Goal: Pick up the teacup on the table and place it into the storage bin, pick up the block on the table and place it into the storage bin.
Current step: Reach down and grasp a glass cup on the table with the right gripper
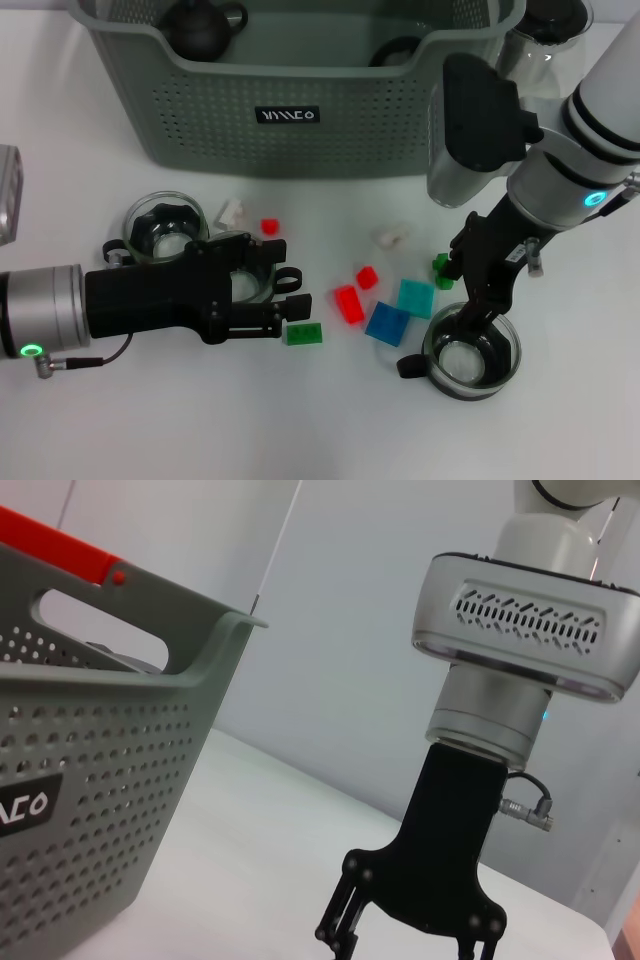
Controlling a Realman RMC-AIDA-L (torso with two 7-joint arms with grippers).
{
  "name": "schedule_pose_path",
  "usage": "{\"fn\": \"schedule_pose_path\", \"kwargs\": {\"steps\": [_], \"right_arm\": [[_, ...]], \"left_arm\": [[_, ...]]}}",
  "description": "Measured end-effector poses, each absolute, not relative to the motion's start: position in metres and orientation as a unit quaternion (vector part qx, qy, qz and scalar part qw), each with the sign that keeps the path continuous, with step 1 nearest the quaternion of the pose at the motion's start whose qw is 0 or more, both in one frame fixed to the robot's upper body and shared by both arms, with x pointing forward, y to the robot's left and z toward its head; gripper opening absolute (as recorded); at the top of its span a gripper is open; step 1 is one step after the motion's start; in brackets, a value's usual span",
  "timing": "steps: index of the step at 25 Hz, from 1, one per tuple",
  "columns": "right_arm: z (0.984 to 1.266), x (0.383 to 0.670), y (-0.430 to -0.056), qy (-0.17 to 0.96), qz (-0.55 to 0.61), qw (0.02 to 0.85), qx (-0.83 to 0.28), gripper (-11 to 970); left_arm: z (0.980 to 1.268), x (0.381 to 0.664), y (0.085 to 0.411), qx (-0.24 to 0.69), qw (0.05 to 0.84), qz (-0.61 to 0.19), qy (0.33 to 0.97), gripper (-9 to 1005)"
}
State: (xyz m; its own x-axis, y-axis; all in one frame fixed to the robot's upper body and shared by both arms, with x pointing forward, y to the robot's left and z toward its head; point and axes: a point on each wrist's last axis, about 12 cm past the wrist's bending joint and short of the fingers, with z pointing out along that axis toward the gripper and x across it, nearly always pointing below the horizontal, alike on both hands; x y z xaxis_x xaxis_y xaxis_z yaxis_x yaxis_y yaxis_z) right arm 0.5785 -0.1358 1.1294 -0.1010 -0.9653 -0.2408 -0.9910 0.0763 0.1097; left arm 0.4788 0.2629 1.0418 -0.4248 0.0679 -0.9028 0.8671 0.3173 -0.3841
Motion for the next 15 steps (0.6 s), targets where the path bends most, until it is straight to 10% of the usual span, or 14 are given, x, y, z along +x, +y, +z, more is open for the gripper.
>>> {"fn": "schedule_pose_path", "kwargs": {"steps": [15], "right_arm": [[1.1243,0.5742,-0.1271,0.719,0.114,0.050,-0.684,698]], "left_arm": [[1.0407,0.4767,0.2634,0.330,0.421,-0.479,0.696,859]]}}
